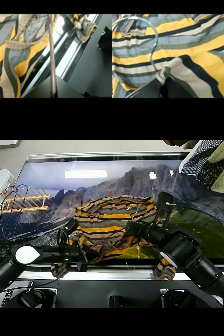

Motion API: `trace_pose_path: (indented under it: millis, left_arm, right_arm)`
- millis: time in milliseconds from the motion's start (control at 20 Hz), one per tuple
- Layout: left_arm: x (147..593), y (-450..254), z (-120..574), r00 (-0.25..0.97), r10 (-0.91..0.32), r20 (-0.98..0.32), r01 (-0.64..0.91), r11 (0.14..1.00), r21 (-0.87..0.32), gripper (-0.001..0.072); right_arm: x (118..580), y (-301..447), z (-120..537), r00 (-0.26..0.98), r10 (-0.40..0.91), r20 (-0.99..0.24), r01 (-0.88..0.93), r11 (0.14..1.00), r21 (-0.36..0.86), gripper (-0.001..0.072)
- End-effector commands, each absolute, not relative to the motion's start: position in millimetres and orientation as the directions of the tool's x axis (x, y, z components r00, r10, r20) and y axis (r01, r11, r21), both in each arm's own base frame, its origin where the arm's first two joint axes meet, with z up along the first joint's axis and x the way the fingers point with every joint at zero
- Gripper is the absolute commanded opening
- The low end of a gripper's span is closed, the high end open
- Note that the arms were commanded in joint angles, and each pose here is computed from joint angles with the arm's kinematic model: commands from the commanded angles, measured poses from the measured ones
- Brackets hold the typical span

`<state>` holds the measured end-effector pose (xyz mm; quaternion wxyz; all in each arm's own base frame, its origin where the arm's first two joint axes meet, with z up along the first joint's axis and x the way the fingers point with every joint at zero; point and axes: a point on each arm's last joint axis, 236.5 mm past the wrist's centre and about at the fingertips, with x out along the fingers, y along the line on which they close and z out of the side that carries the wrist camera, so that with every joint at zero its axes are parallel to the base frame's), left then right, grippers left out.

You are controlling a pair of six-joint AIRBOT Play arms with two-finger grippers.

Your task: Fold the clothes and pants, and hang the long-sleeved shirts on hangers.

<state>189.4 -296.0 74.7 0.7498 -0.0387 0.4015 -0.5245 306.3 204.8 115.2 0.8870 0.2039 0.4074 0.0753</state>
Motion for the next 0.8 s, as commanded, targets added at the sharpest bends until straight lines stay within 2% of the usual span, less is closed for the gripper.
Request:
trace_pose_path:
  millis: [0, 100, 200, 250, 300, 450, 550, 600, 750]
  left_arm:
    - [194, -304, 76, 0.143, -0.827, -0.544, 0.755, 0.446, -0.48, 0.0015]
    - [195, -304, 76, 0.149, -0.826, -0.543, 0.754, 0.45, -0.478, 0.0015]
    - [195, -304, 76, 0.149, -0.826, -0.543, 0.754, 0.45, -0.478, 0.0016]
    - [195, -304, 76, 0.15, -0.826, -0.543, 0.754, 0.451, -0.478, 0.0016]
    - [195, -304, 76, 0.15, -0.826, -0.543, 0.754, 0.451, -0.478, 0.0016]
    - [200, -304, 77, 0.168, -0.826, -0.538, 0.753, 0.46, -0.472, 0.0016]
    - [202, -304, 78, 0.178, -0.826, -0.535, 0.751, 0.465, -0.468, 0.0016]
    - [202, -303, 78, 0.179, -0.826, -0.535, 0.751, 0.466, -0.468, 0.0016]
    - [202, -303, 78, 0.179, -0.826, -0.535, 0.751, 0.466, -0.468, 0.0016]
  right_arm:
    - [305, 205, 115, 0.651, 0.303, -0.696, 0.037, 0.904, 0.427, 0.0277]
    - [301, 205, 112, 0.637, 0.301, -0.709, 0.048, 0.903, 0.427, 0.0383]
    - [297, 204, 109, 0.621, 0.3, -0.724, 0.061, 0.902, 0.427, 0.0405]
    - [295, 203, 108, 0.618, 0.296, -0.728, 0.066, 0.903, 0.424, 0.0468]
    - [293, 200, 110, 0.616, 0.292, -0.732, 0.071, 0.904, 0.421, 0.0491]
    - [290, 190, 124, 0.645, 0.29, -0.707, 0.064, 0.902, 0.428, 0.0495]
    - [288, 186, 132, 0.66, 0.29, -0.693, 0.06, 0.9, 0.433, 0.0547]
    - [287, 182, 133, 0.662, 0.28, -0.695, 0.072, 0.899, 0.431, 0.0549]
    - [282, 156, 132, 0.666, 0.191, -0.721, 0.212, 0.879, 0.428, 0.0549]
